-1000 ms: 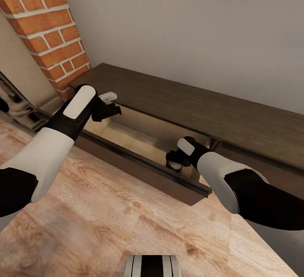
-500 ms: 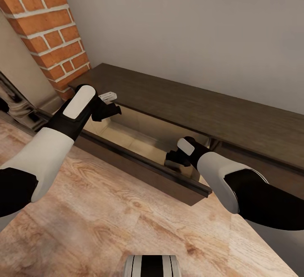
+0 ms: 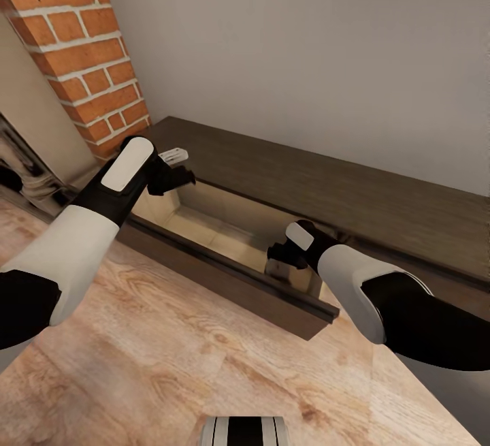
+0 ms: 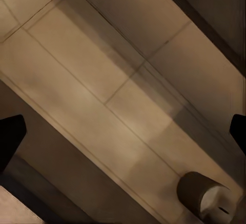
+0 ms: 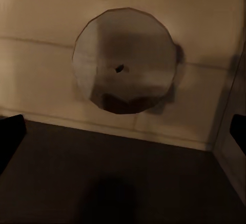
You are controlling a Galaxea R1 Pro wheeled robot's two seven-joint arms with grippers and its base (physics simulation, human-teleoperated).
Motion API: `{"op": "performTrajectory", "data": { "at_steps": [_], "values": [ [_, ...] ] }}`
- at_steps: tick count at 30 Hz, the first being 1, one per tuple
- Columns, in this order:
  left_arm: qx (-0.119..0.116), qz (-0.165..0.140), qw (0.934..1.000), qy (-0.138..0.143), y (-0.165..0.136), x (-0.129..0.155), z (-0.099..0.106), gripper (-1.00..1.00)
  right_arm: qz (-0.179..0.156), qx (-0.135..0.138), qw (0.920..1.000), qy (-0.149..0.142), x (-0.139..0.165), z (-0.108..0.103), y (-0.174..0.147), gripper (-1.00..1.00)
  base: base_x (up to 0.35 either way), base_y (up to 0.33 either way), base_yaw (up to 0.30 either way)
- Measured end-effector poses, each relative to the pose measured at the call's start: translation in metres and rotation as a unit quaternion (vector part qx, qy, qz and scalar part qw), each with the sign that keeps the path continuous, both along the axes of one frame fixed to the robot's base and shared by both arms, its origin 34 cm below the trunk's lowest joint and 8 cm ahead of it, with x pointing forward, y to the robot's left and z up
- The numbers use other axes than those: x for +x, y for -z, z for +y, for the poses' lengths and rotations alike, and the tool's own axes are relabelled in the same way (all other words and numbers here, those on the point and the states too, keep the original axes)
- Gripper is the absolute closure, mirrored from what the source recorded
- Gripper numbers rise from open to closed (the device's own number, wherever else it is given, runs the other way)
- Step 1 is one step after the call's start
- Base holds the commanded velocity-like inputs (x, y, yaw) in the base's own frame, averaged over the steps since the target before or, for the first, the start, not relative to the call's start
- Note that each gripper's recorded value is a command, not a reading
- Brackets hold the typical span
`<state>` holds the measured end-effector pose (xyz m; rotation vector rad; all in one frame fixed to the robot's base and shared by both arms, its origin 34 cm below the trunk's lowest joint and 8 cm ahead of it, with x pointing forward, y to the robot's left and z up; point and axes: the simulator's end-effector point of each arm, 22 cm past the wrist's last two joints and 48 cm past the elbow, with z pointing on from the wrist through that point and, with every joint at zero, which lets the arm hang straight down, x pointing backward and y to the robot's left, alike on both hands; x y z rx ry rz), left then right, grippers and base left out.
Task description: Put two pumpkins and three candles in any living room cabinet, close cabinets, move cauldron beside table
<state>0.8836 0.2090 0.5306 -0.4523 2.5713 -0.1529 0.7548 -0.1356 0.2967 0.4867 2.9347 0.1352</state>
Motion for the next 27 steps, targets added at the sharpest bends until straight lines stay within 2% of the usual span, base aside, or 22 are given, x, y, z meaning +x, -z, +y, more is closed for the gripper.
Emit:
{"op": "performTrajectory", "data": {
  "at_steps": [27],
  "values": [
    [-0.002,-0.053,0.9986,-0.002,-0.089,-0.009,0.001,-1.00,-0.024,0.009,0.9995,-0.019,0.003,0.005,-0.075,-1.00,0.000,0.000,0.000]
  ]
}}
